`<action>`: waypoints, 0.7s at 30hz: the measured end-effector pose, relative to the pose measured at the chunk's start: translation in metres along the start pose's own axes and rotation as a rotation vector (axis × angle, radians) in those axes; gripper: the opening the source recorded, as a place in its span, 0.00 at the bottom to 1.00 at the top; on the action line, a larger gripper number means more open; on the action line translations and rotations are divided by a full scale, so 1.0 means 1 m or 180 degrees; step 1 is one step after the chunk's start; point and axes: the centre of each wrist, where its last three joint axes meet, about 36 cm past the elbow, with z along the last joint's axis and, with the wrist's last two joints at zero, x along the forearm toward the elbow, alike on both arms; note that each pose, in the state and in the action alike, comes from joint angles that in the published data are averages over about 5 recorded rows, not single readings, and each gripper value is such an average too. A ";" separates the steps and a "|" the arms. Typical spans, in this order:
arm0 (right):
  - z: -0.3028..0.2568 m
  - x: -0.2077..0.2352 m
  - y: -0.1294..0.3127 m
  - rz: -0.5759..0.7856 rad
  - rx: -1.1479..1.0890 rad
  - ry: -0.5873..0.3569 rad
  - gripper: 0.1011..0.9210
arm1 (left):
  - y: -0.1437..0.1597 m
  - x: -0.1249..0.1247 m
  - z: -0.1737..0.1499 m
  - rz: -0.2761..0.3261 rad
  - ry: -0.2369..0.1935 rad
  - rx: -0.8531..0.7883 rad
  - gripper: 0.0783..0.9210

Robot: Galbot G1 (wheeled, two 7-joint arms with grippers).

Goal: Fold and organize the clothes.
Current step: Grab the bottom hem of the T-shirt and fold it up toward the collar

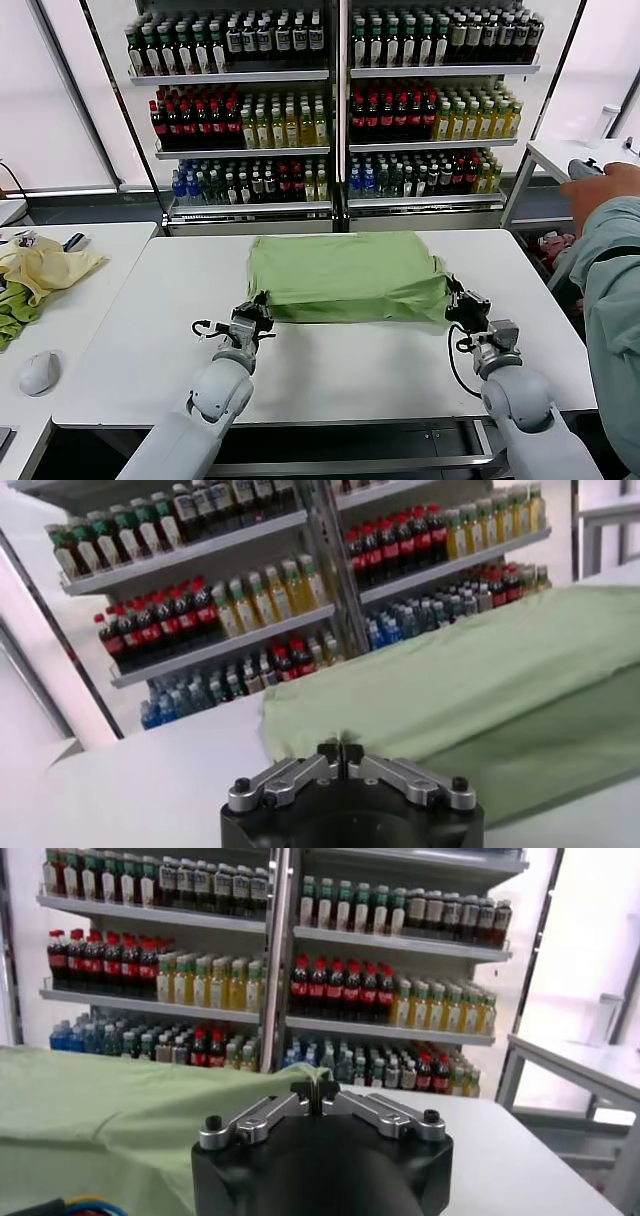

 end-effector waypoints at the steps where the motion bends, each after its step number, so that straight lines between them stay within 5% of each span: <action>1: 0.001 -0.004 0.001 -0.0004 0.0014 0.0011 0.04 | 0.000 -0.003 0.000 -0.0018 0.0004 -0.0026 0.02; 8: 0.008 -0.020 0.012 -0.0068 0.0090 0.0121 0.13 | 0.001 -0.016 0.004 -0.0124 0.0063 -0.0121 0.07; 21: 0.022 -0.003 0.008 0.0016 0.0111 0.0239 0.58 | 0.006 -0.009 0.009 -0.0233 0.0000 -0.0083 0.51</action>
